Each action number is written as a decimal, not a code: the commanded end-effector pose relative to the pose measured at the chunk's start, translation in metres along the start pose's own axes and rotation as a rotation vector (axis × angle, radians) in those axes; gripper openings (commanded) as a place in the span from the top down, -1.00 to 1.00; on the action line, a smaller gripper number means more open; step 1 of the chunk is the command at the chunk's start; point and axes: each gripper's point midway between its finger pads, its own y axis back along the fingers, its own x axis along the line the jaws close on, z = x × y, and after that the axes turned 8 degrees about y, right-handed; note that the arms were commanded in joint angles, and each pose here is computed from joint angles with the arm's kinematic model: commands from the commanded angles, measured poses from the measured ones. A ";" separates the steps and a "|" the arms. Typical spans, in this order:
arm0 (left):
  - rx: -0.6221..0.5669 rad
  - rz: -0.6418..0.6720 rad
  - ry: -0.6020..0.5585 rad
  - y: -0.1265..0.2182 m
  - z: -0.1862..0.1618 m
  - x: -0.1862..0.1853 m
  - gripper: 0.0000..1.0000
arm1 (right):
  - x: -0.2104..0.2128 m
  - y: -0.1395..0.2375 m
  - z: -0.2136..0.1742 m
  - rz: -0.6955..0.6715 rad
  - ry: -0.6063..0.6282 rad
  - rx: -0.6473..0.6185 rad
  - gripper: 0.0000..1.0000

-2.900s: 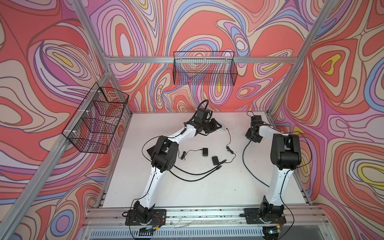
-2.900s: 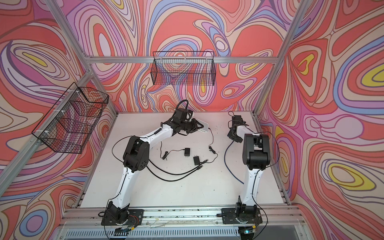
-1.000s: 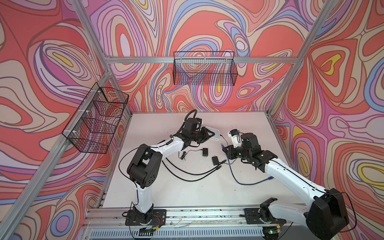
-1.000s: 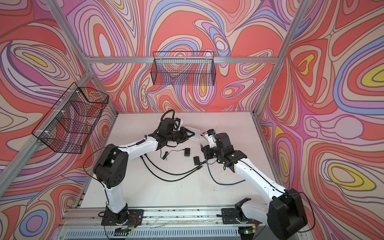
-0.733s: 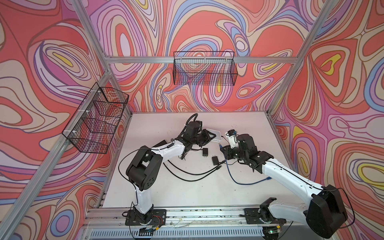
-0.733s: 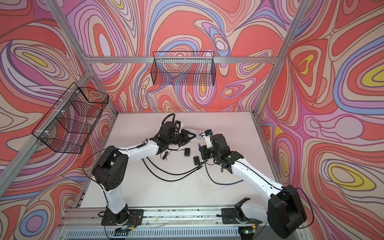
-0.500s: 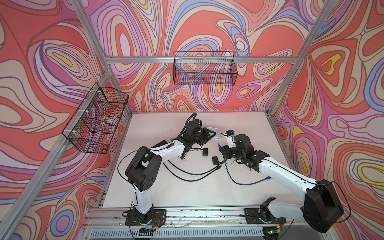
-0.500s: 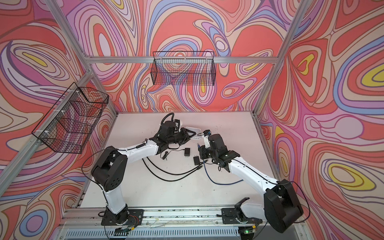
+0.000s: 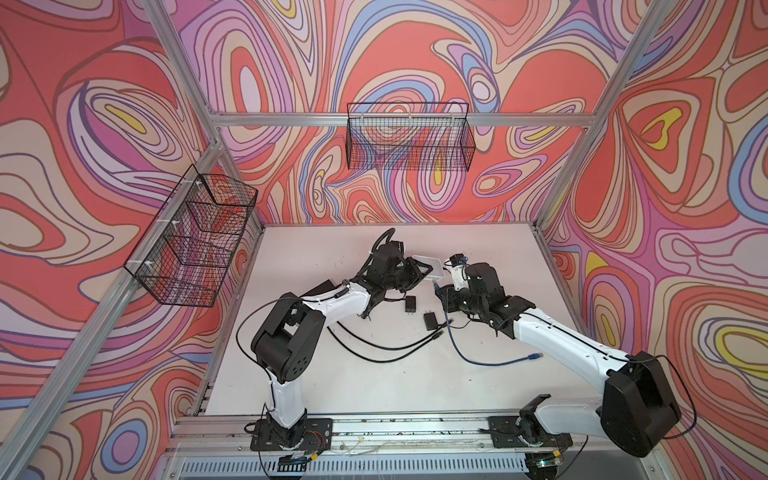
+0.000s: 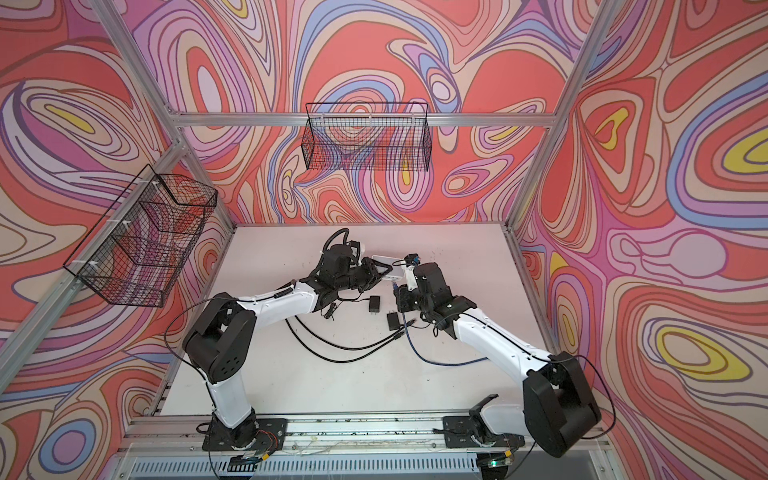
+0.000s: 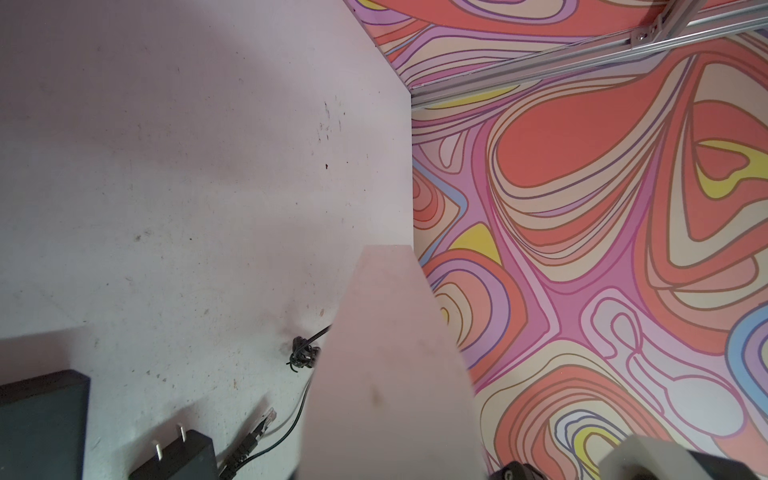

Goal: Insert the plug into the switch port
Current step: 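Carry the blue ethernet plug toward the router held by the left gripper, then align the ethernet plug tip with the router's port using the right gripper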

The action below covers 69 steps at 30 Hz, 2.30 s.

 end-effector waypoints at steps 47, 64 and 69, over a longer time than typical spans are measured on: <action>0.074 -0.079 -0.049 0.014 -0.029 -0.007 0.90 | -0.005 -0.005 0.073 -0.098 -0.051 -0.143 1.00; 0.270 -0.053 -0.058 0.022 -0.075 -0.010 0.97 | 0.008 -0.005 0.126 -0.055 0.008 -0.277 1.00; 0.300 -0.043 -0.067 0.026 -0.086 -0.014 0.98 | -0.001 -0.012 0.132 -0.100 0.000 -0.295 1.00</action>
